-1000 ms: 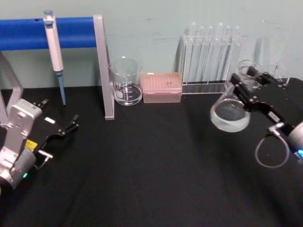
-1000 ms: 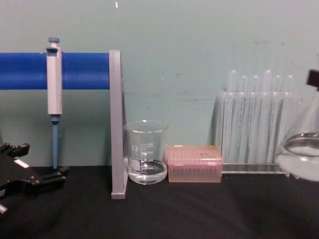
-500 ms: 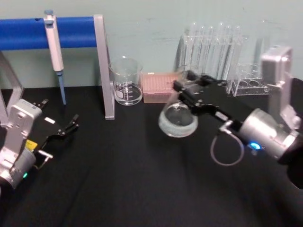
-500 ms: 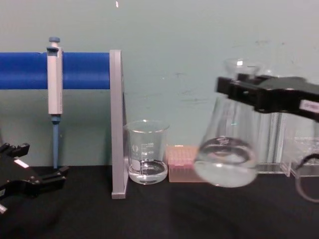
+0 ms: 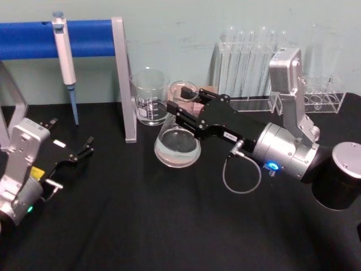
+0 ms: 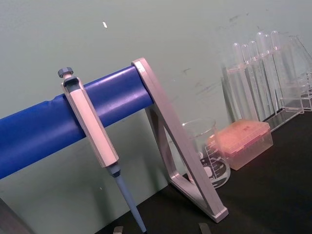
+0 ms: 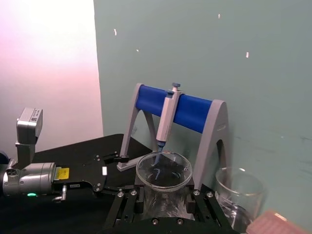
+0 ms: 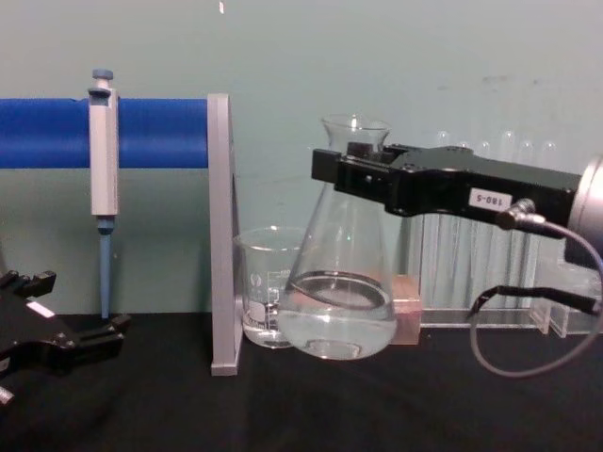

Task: Grasp the erlenmeyer flask with one hand, shake it three times, then place it back.

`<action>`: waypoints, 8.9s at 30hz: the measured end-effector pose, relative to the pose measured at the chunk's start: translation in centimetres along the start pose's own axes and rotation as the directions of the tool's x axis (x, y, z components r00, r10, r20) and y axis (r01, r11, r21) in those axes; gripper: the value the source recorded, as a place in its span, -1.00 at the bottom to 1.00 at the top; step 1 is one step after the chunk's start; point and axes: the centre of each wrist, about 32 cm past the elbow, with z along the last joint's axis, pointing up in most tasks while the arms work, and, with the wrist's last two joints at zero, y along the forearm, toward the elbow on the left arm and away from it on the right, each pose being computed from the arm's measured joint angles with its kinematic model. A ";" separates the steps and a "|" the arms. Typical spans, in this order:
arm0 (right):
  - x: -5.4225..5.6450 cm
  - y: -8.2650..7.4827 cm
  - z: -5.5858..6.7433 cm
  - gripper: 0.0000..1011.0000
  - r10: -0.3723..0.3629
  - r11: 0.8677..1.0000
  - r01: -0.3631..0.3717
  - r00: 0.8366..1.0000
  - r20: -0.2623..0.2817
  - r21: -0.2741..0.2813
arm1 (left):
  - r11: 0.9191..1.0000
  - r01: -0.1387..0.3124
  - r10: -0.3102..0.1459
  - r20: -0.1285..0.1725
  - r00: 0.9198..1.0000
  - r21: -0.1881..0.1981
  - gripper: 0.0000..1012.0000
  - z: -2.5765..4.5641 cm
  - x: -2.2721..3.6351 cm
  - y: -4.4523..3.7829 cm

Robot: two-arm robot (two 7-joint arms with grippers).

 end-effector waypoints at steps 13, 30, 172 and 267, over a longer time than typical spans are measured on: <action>0.5 0.9 -0.4 -0.10 0.051 0.999 -0.051 0.998 -0.024 -0.004 | 1.000 0.000 0.000 0.000 1.000 0.000 0.98 0.00 0.00 0.00; 1.2 0.9 -1.4 -0.10 0.077 0.996 -0.079 0.996 -0.045 -0.036 | 1.000 0.000 0.000 0.000 1.000 0.000 0.98 0.00 0.00 0.00; 2.1 -0.2 -7.7 0.44 0.164 0.963 -0.187 0.978 -0.128 -0.195 | 1.000 0.000 0.000 0.000 1.000 0.000 0.98 0.00 0.00 0.00; 0.5 -5.8 -6.9 0.98 -0.398 0.899 0.396 0.917 0.030 -0.186 | 1.000 0.000 0.000 0.000 1.000 0.000 0.98 0.00 0.00 0.00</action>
